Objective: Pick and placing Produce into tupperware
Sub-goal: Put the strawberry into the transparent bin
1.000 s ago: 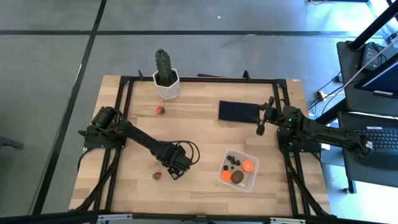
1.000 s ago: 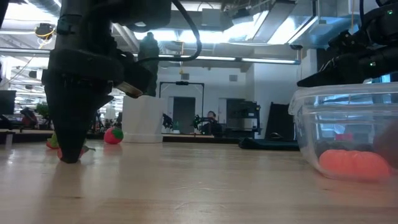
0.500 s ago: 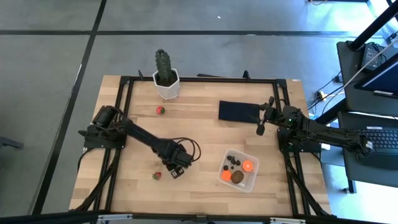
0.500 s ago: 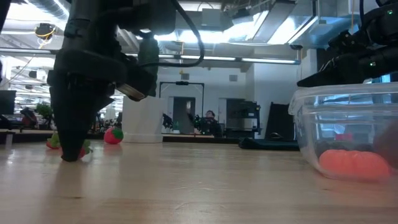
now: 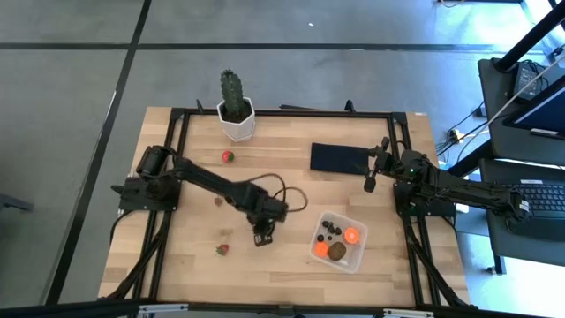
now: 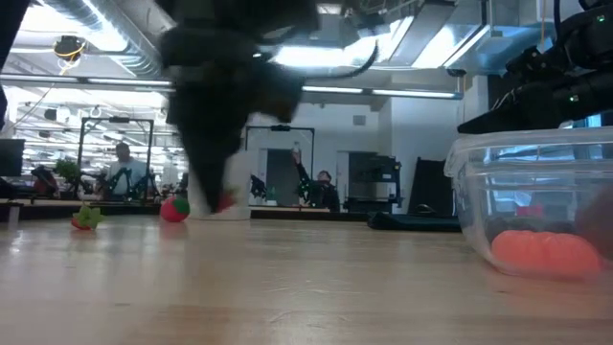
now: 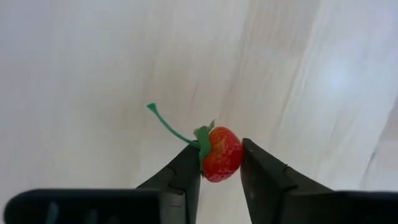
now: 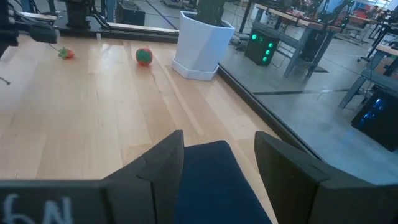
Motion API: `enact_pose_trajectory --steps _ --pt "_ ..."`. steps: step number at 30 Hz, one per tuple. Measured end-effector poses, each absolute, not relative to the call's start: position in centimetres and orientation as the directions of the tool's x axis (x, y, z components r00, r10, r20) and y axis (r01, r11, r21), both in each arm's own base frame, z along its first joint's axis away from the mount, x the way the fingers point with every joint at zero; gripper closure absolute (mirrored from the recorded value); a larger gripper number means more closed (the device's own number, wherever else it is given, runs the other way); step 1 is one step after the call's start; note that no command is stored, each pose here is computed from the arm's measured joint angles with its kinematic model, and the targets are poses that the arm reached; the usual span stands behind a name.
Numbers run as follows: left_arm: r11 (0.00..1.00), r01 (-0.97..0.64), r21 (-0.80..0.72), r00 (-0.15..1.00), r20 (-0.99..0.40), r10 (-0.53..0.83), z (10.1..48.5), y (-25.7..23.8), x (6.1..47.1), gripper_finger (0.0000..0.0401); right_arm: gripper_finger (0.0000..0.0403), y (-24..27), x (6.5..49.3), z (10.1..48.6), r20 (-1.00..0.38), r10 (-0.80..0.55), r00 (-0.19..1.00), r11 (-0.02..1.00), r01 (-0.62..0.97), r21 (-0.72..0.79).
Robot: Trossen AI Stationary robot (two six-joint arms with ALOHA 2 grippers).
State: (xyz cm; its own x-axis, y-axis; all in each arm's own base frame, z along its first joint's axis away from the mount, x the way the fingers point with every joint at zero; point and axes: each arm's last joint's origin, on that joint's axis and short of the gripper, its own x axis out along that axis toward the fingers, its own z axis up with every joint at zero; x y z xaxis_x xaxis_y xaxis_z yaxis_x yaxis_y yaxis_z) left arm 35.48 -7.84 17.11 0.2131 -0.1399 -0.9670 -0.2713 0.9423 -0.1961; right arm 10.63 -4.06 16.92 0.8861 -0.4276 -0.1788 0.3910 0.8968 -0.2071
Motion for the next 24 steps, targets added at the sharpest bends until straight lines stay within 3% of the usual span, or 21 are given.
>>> enact_pose_trajectory --steps 6,12,18,24 --pt "0.982 -0.043 -0.183 0.514 -0.847 -0.136 20.1 -5.3 39.3 0.0321 0.0205 -4.1 10.6 16.9 -0.176 -0.428 0.886 0.896 0.392 -0.208" --pt "0.988 0.149 -0.039 0.78 -0.61 -0.141 23.0 -4.4 42.1 0.0298 0.0205 -4.1 10.6 17.0 -0.176 -0.428 0.887 0.896 0.391 -0.209" --pt "0.972 0.226 0.066 0.864 -0.474 -0.169 23.5 -5.0 43.4 0.0323 0.0205 -4.1 10.6 17.0 -0.176 -0.428 0.887 0.896 0.391 -0.21" --pt "0.96 0.274 0.055 0.884 -0.407 -0.23 20.2 -5.5 45.4 0.0307 0.0205 -4.1 10.6 17.0 -0.176 -0.428 0.887 0.896 0.391 -0.208"
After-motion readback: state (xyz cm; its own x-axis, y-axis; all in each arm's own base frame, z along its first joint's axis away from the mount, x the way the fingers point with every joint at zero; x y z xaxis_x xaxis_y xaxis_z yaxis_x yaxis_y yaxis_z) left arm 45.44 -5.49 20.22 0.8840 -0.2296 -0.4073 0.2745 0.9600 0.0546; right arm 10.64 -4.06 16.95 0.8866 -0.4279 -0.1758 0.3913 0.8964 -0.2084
